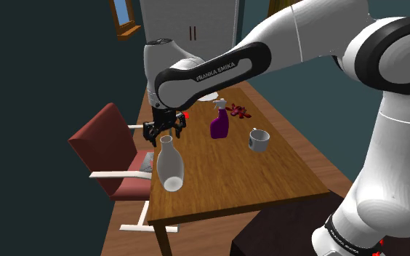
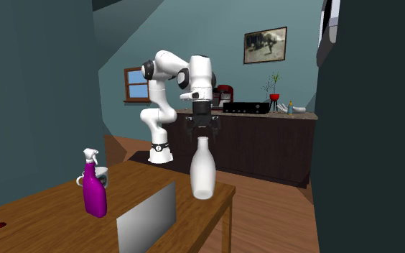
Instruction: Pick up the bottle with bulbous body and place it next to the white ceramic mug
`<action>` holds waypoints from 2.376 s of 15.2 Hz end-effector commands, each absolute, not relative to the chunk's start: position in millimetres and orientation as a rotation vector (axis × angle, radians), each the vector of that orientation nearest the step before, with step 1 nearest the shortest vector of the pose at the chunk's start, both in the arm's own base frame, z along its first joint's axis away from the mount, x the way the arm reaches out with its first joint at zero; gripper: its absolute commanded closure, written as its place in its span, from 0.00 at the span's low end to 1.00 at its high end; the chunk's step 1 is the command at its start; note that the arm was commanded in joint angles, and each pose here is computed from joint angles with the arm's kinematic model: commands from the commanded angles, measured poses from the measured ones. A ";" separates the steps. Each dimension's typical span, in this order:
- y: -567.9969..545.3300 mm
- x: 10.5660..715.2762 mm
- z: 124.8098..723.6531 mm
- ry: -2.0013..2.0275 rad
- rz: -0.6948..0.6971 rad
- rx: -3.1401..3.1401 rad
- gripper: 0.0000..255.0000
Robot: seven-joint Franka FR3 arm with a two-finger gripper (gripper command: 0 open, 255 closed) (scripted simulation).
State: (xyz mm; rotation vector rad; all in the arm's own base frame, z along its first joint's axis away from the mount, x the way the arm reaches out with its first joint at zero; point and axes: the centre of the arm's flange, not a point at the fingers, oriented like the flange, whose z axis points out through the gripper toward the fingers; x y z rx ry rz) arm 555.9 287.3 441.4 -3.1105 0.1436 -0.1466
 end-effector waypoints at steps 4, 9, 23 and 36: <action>288.2 557.5 428.0 0.143 -0.147 -3.110 0.00; 288.2 557.5 428.0 0.143 -0.147 -3.110 0.00; 288.2 557.5 443.8 0.143 -0.147 -3.110 1.00; 288.2 557.5 512.4 0.143 -0.147 -3.110 1.00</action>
